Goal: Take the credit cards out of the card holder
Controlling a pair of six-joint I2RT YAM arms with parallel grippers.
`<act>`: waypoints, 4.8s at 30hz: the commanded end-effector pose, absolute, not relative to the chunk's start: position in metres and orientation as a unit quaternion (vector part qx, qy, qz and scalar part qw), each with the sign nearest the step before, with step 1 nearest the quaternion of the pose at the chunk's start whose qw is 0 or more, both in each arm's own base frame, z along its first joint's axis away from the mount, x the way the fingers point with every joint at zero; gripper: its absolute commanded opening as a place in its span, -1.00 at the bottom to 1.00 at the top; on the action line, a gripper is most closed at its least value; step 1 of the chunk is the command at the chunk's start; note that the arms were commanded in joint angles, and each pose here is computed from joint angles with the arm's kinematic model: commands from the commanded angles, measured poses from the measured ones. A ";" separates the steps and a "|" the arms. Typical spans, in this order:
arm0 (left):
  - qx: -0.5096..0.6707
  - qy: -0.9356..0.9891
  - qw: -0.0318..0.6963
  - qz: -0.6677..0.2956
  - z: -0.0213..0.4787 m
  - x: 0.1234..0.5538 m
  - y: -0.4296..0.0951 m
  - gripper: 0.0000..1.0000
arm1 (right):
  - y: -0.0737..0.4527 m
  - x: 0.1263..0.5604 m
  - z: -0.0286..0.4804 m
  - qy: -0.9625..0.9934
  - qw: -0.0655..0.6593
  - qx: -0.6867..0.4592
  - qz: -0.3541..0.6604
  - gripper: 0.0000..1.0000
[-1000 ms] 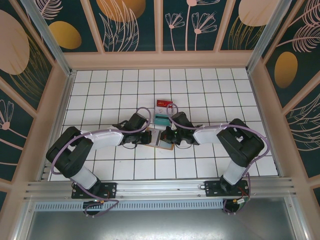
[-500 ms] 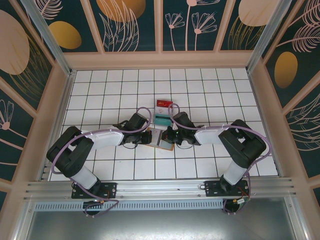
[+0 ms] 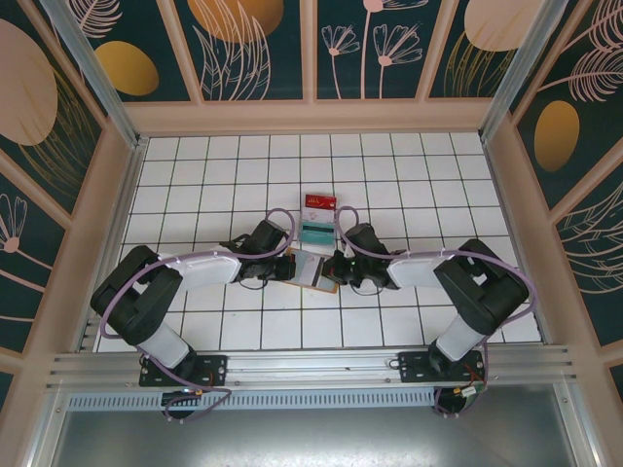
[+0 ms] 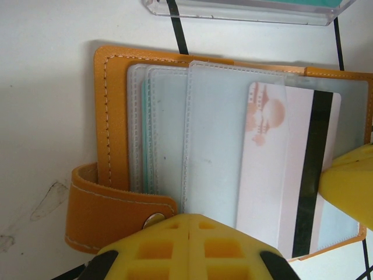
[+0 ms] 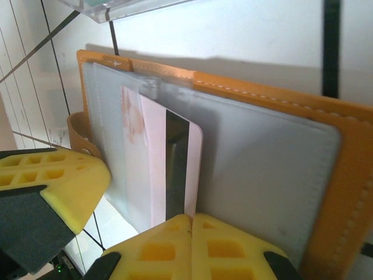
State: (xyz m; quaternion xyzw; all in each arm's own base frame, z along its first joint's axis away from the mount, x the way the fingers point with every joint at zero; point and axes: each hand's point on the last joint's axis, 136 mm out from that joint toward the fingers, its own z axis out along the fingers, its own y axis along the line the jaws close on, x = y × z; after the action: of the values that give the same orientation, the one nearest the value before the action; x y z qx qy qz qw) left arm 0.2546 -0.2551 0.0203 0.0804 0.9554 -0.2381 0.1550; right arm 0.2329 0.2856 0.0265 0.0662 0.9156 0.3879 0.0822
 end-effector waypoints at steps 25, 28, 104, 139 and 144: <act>0.064 0.965 0.153 -0.204 0.024 0.252 -0.239 -0.70 | 0.225 0.266 0.124 0.925 0.226 -0.077 0.296 -1.00; 0.059 0.961 0.174 -0.207 0.037 0.257 -0.239 -0.42 | 0.228 0.278 0.141 0.925 0.238 -0.141 0.261 -1.00; 0.041 0.943 0.214 -0.252 0.068 0.249 -0.234 0.41 | 0.276 0.304 0.130 0.939 0.258 -0.156 0.167 -0.33; 0.072 0.950 0.148 -0.264 0.031 0.247 -0.258 0.31 | 0.270 0.236 0.008 0.963 0.129 -0.006 0.235 -0.62; 0.079 0.942 0.143 -0.293 0.037 0.245 -0.269 0.28 | 0.270 0.236 0.008 0.964 0.128 -0.004 0.235 -0.62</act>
State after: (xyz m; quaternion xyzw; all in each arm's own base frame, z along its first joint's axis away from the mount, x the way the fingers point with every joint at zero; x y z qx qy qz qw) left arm 0.2473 -0.2571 0.0337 0.0628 0.9492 -0.2678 0.1531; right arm 0.2357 0.2639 0.0163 -0.0013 0.9635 0.2325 0.1328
